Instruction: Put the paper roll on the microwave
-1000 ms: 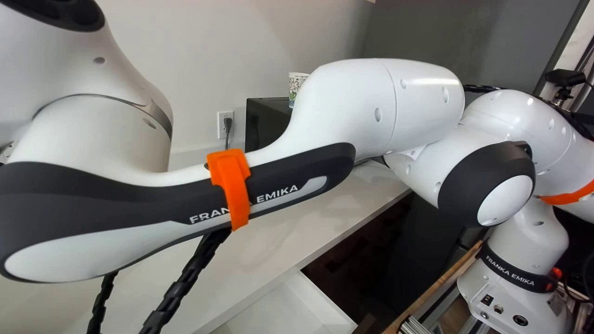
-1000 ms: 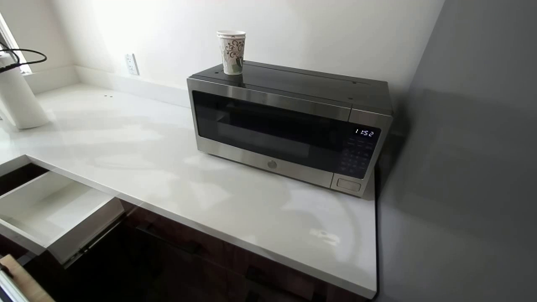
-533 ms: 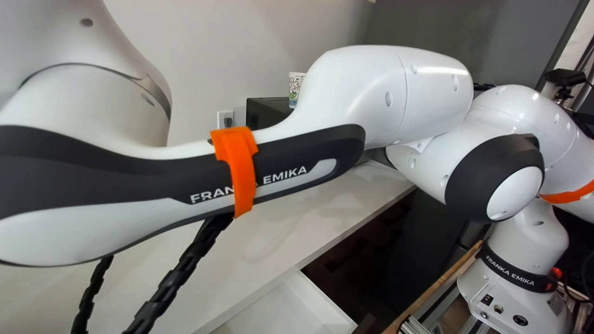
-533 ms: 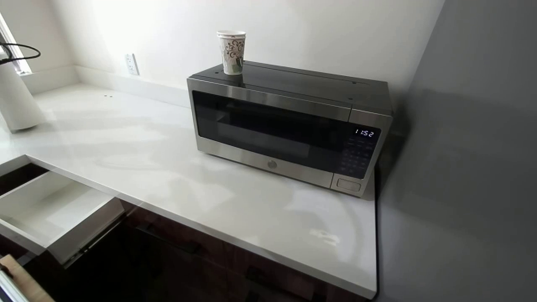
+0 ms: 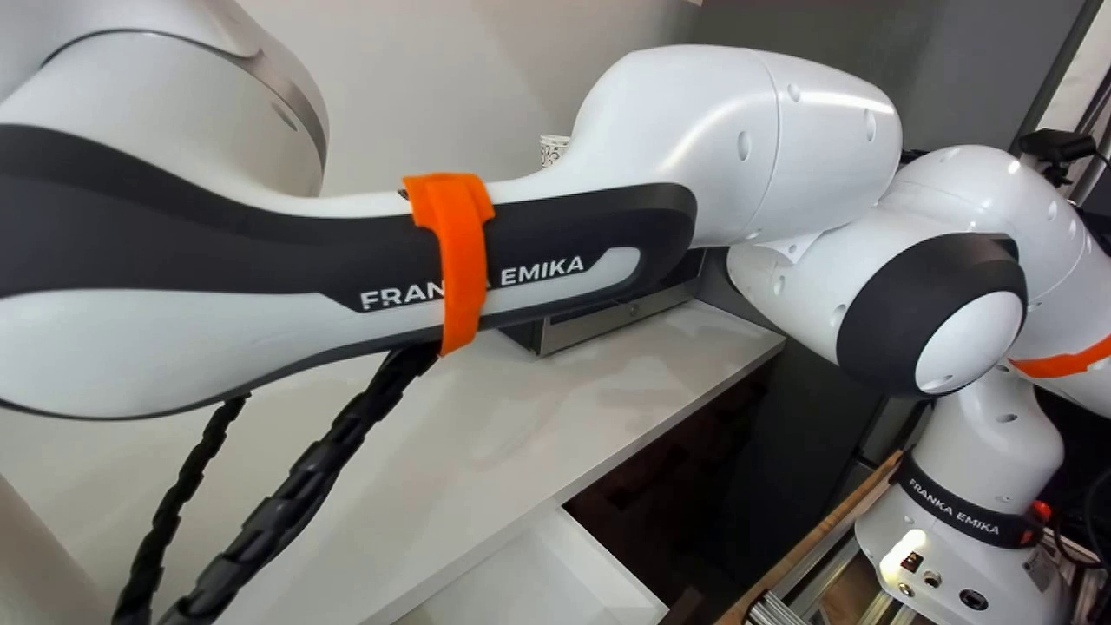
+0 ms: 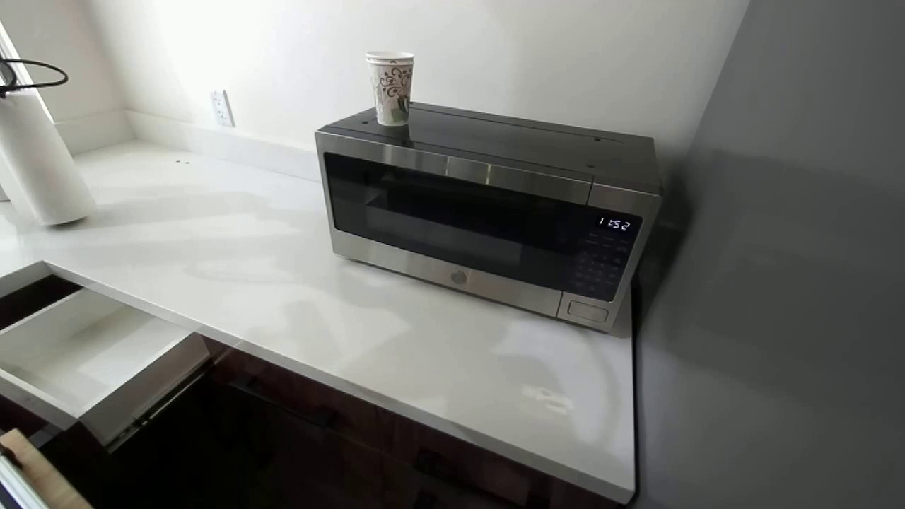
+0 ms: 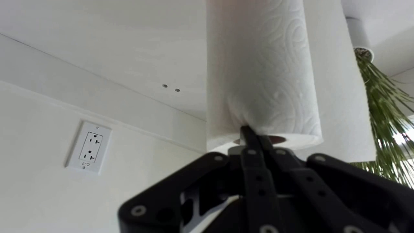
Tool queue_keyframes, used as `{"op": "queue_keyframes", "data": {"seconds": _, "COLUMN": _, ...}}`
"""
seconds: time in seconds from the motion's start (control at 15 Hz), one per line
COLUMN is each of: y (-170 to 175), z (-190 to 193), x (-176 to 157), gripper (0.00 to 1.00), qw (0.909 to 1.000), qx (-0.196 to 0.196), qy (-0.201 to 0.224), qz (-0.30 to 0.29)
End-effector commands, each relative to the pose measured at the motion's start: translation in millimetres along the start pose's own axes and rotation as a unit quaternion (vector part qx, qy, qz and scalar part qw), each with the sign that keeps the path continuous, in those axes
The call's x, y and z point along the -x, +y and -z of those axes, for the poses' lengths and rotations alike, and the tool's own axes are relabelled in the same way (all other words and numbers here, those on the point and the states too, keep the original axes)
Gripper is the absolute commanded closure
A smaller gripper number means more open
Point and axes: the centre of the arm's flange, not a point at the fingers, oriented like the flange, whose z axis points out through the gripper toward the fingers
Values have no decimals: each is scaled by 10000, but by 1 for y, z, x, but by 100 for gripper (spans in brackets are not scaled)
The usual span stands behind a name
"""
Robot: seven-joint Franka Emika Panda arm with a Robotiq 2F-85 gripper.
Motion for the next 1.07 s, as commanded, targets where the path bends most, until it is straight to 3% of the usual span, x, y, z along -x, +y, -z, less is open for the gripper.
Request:
{"op": "queue_keyframes", "data": {"seconds": 0.0, "y": -16, "z": -17, "x": -24, "gripper": 99, "qw": 9994, "qx": 51, "qy": -334, "qz": 21}}
{"op": "queue_keyframes", "data": {"seconds": 0.07, "y": -15, "z": -15, "x": -24, "gripper": 99, "qw": 9993, "qx": 77, "qy": -370, "qz": 8}}
{"op": "queue_keyframes", "data": {"seconds": 0.13, "y": -15, "z": -13, "x": -24, "gripper": 73, "qw": 9990, "qx": 123, "qy": -428, "qz": 29}}
{"op": "queue_keyframes", "data": {"seconds": 0.2, "y": -14, "z": -11, "x": -24, "gripper": 71, "qw": 9987, "qx": 139, "qy": -485, "qz": 18}}
{"op": "queue_keyframes", "data": {"seconds": 0.33, "y": -12, "z": -3, "x": -25, "gripper": 58, "qw": 9981, "qx": 245, "qy": -569, "qz": -16}}
{"op": "queue_keyframes", "data": {"seconds": 0.6, "y": -11, "z": 15, "x": -26, "gripper": 28, "qw": 9951, "qx": 391, "qy": -904, "qz": -104}}
{"op": "queue_keyframes", "data": {"seconds": 0.73, "y": -11, "z": 22, "x": -30, "gripper": 12, "qw": 9959, "qx": 397, "qy": -779, "qz": -216}}
{"op": "queue_keyframes", "data": {"seconds": 0.87, "y": -10, "z": 22, "x": -34, "gripper": 1, "qw": 9960, "qx": 477, "qy": -647, "qz": -382}}
{"op": "queue_keyframes", "data": {"seconds": 1.0, "y": -6, "z": 19, "x": -34, "gripper": 0, "qw": 9942, "qx": 562, "qy": -735, "qz": -542}}
